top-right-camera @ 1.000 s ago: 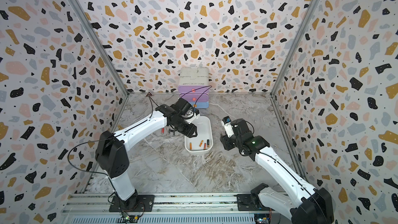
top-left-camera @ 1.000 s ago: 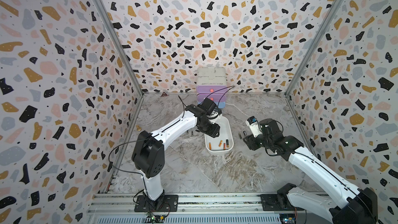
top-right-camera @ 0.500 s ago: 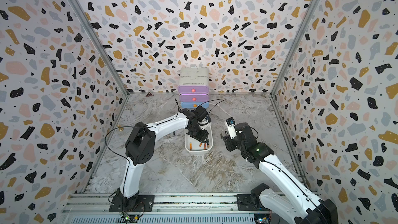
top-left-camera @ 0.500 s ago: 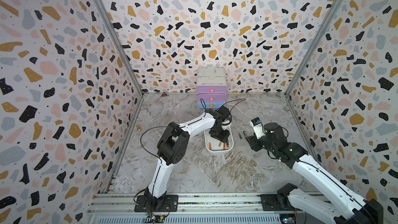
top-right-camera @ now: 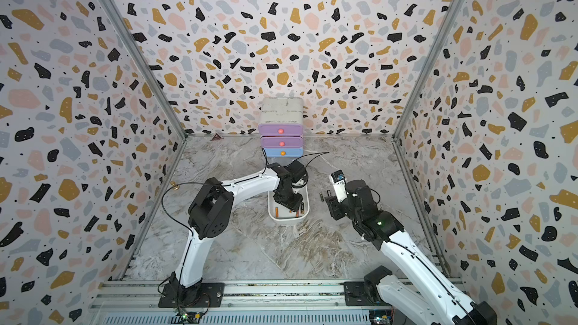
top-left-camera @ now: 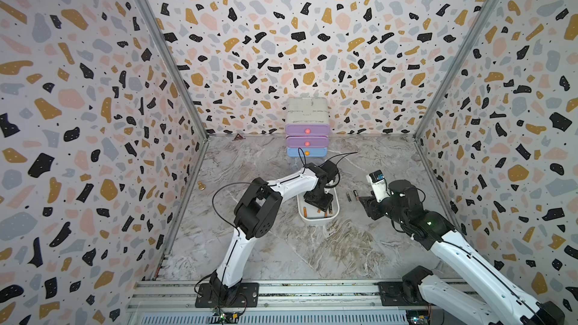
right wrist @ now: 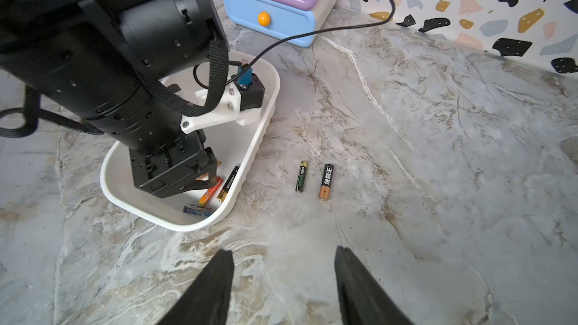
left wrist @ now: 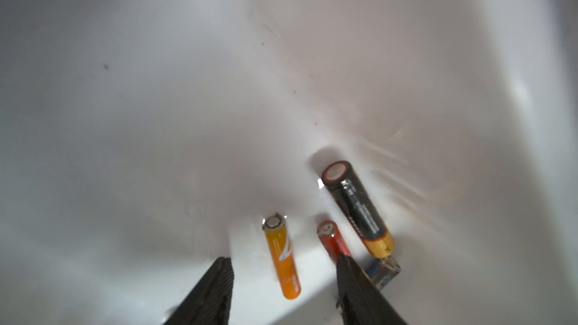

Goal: Take the batteries out of the storage box
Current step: Pick up the battery from the storage box.

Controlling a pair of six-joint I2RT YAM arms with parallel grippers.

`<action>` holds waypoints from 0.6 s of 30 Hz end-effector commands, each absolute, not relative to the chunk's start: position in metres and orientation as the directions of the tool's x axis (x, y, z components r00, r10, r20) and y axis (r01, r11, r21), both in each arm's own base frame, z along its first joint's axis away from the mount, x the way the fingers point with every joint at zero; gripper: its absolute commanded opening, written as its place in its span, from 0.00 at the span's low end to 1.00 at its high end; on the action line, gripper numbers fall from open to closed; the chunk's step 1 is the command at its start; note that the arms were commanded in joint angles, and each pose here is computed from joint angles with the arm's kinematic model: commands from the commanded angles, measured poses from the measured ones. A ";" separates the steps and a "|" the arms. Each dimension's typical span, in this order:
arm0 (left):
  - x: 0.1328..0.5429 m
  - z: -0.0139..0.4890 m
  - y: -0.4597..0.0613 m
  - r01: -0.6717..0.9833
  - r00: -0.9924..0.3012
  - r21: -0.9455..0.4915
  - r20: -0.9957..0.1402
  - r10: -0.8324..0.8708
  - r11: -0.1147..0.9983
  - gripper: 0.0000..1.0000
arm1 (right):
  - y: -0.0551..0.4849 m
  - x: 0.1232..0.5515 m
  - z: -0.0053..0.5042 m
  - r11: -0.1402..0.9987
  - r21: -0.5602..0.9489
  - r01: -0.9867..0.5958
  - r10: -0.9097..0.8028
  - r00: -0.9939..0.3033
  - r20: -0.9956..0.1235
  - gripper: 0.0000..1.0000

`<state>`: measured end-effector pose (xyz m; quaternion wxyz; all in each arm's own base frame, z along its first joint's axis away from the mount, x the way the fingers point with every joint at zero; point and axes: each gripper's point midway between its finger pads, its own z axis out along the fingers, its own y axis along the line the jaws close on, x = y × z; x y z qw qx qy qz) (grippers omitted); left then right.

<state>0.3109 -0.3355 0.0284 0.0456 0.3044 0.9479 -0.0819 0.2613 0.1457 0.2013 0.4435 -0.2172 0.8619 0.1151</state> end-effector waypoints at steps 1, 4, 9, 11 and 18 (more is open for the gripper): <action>0.310 0.011 -0.326 0.573 -0.817 -0.057 -0.109 0.566 0.817 0.51 | 0.145 0.262 0.214 0.880 -0.007 -0.475 -0.260 -0.467 -0.845 0.57; 0.315 0.007 -0.321 0.567 -0.819 -0.017 -0.115 0.562 0.824 0.41 | 0.144 0.261 0.218 0.880 -0.011 -0.475 -0.256 -0.456 -0.852 0.58; 0.325 0.015 -0.317 0.571 -0.810 0.033 -0.139 0.569 0.820 0.32 | 0.144 0.260 0.220 0.879 -0.004 -0.477 -0.249 -0.452 -0.856 0.58; 0.328 0.022 -0.319 0.573 -0.805 0.041 -0.155 0.572 0.818 0.27 | 0.145 0.260 0.219 0.877 -0.003 -0.480 -0.250 -0.451 -0.857 0.58; 0.342 0.056 -0.323 0.574 -0.788 0.058 -0.231 0.570 0.817 0.07 | 0.146 0.260 0.216 0.875 0.001 -0.484 -0.253 -0.459 -0.852 0.58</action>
